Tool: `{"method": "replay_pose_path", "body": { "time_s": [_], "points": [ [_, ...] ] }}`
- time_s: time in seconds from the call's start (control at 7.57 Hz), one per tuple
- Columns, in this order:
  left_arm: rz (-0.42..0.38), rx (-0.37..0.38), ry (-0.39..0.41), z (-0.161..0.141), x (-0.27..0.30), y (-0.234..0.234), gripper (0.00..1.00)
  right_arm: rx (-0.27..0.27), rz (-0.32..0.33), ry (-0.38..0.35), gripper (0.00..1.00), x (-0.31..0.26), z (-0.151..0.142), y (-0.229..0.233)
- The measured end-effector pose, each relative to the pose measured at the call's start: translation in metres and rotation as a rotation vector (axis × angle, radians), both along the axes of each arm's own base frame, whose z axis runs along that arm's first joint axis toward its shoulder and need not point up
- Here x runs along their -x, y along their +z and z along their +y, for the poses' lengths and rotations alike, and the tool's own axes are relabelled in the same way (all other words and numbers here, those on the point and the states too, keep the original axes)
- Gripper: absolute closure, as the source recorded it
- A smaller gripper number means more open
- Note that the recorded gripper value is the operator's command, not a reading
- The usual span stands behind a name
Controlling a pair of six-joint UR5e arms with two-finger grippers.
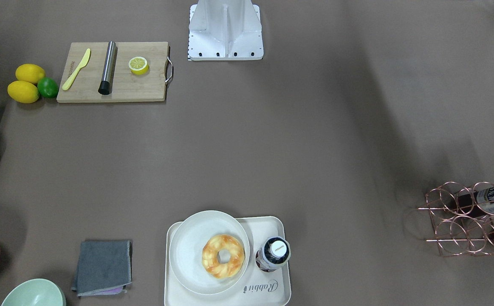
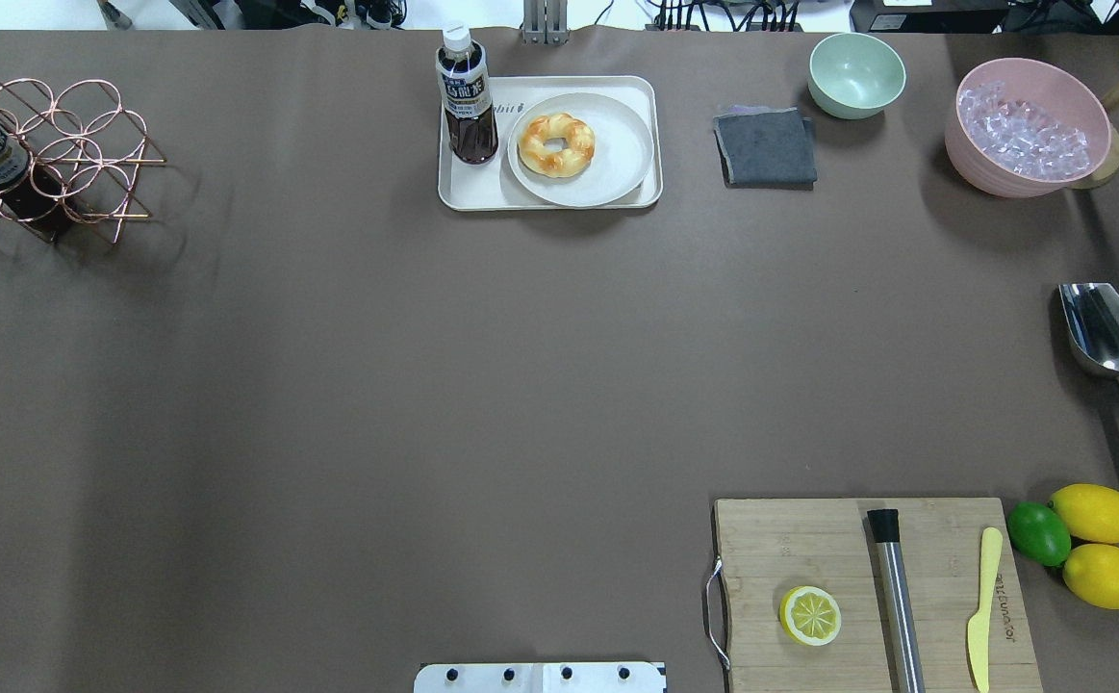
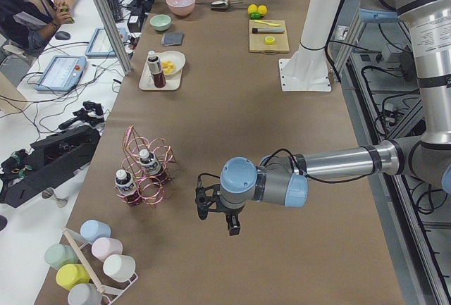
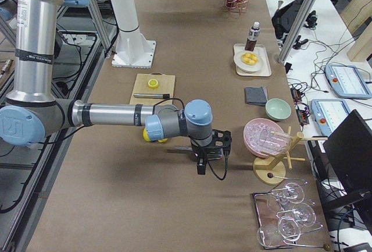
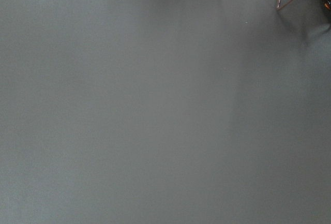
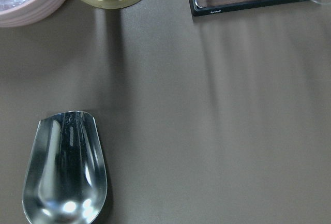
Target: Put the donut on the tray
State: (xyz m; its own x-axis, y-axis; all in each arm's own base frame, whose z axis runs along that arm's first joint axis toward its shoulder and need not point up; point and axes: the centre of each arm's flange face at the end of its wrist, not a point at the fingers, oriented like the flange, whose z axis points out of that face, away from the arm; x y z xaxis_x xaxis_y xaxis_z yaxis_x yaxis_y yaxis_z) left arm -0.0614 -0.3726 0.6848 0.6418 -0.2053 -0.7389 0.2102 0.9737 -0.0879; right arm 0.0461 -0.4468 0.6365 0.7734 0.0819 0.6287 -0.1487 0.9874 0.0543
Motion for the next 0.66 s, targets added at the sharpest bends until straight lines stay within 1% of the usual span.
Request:
{"method": "replay_pose_path", "body": {
  "time_s": [0.26, 0.66],
  "points": [
    [0.001, 0.001, 0.000, -0.0003, -0.0003, -0.0003, 0.02, -0.004, -0.002, -0.004, 0.00, 0.0013, 0.0001, 0.0019],
    [0.001, 0.001, 0.000, -0.0009, -0.0007, -0.0007, 0.02, 0.012, 0.000, -0.005, 0.00, 0.0016, 0.0012, 0.0103]
  ]
}}
